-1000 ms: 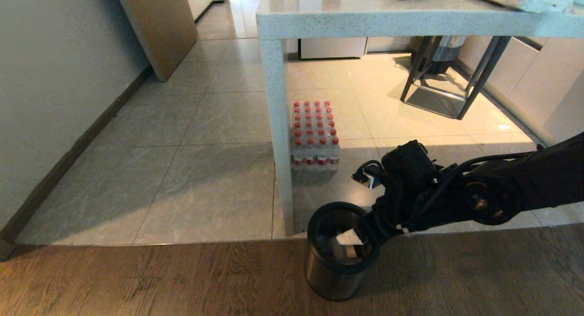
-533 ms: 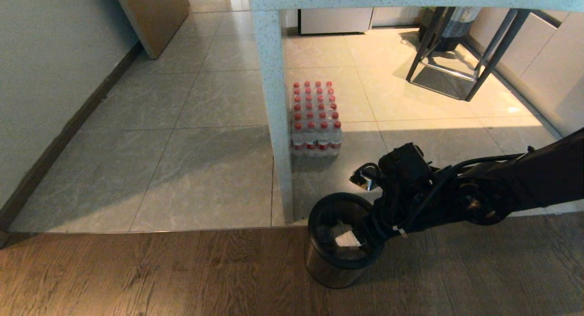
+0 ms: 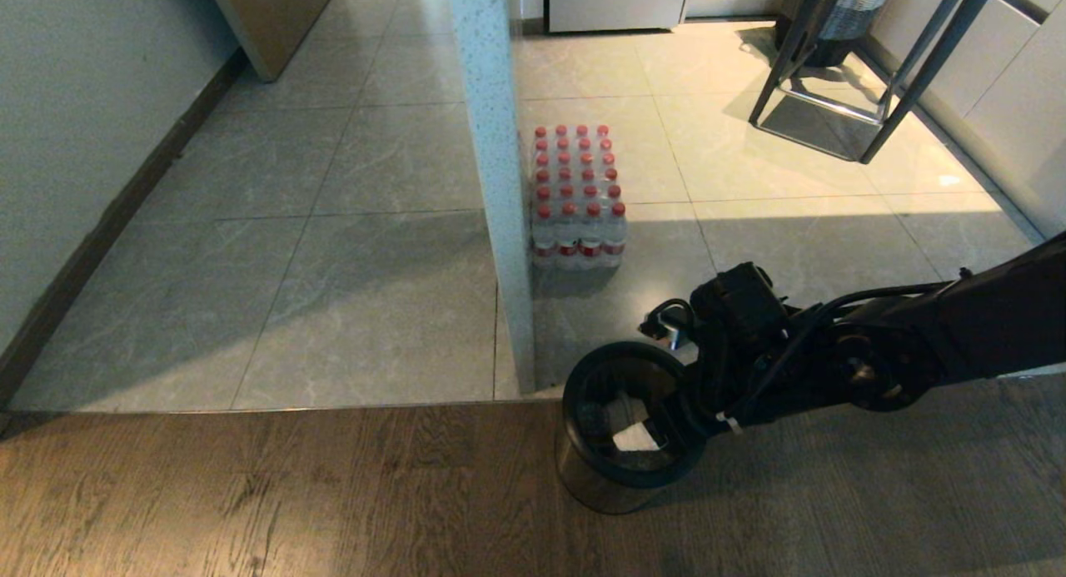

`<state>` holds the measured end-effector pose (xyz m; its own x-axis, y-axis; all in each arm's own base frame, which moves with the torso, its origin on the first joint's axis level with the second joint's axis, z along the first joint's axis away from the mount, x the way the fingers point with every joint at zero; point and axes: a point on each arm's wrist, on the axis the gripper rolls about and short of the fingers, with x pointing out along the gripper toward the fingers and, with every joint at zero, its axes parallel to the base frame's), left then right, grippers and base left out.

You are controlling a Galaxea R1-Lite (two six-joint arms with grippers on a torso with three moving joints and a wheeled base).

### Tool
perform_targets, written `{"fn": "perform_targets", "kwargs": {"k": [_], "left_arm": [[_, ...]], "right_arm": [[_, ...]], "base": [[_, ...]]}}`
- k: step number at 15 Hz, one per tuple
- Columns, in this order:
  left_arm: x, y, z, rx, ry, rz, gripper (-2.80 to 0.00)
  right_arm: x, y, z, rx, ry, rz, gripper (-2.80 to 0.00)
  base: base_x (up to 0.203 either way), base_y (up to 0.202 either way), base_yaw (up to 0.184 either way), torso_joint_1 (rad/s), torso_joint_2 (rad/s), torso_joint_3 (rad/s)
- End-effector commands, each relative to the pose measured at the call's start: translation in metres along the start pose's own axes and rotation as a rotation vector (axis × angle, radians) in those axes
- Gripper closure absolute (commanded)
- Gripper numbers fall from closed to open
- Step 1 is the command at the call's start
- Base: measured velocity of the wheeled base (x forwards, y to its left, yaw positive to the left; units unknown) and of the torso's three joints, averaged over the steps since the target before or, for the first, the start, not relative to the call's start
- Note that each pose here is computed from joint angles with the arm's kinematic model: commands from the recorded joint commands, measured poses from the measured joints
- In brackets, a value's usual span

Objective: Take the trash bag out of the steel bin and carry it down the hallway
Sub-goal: Place the outer trash can on the ground

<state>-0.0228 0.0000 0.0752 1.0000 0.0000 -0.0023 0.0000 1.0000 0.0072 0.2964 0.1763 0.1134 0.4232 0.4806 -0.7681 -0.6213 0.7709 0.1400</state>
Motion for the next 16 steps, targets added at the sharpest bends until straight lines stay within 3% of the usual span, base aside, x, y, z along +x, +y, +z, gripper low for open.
{"fn": "perform_targets", "kwargs": {"k": [1,3,8,10,12,14,16], "left_arm": [[0.0,0.0,0.0,0.0,0.001,0.0,0.0],[0.0,0.0,0.0,0.0,0.001,0.0,0.0],[0.0,0.0,0.0,0.0,0.001,0.0,0.0],[0.0,0.0,0.0,0.0,0.001,0.0,0.0],[0.0,0.0,0.0,0.0,0.001,0.0,0.0],[0.0,0.0,0.0,0.0,0.001,0.0,0.0],[0.0,0.0,0.0,0.0,0.001,0.0,0.0]], "right_arm": [[0.013,0.004,0.001,-0.012,0.017,-0.03,-2.8],[0.036,0.008,0.001,-0.03,0.035,-0.09,-2.8],[0.076,0.013,0.004,-0.095,0.026,-0.113,-2.8],[0.089,0.016,0.011,-0.128,0.014,-0.173,-2.8],[0.098,0.028,0.01,-0.173,0.013,-0.141,-2.8],[0.113,0.031,0.011,-0.203,-0.042,-0.138,-2.8],[0.121,0.031,0.007,-0.243,-0.032,-0.132,-2.8]], "base": [[0.0,0.0,0.0,0.0,0.0,0.0],[0.0,0.0,0.0,0.0,0.0,0.0],[0.0,0.0,0.0,0.0,0.0,0.0],[0.0,0.0,0.0,0.0,0.0,0.0],[0.0,0.0,0.0,0.0,0.0,0.0],[0.0,0.0,0.0,0.0,0.0,0.0],[0.0,0.0,0.0,0.0,0.0,0.0]]}}
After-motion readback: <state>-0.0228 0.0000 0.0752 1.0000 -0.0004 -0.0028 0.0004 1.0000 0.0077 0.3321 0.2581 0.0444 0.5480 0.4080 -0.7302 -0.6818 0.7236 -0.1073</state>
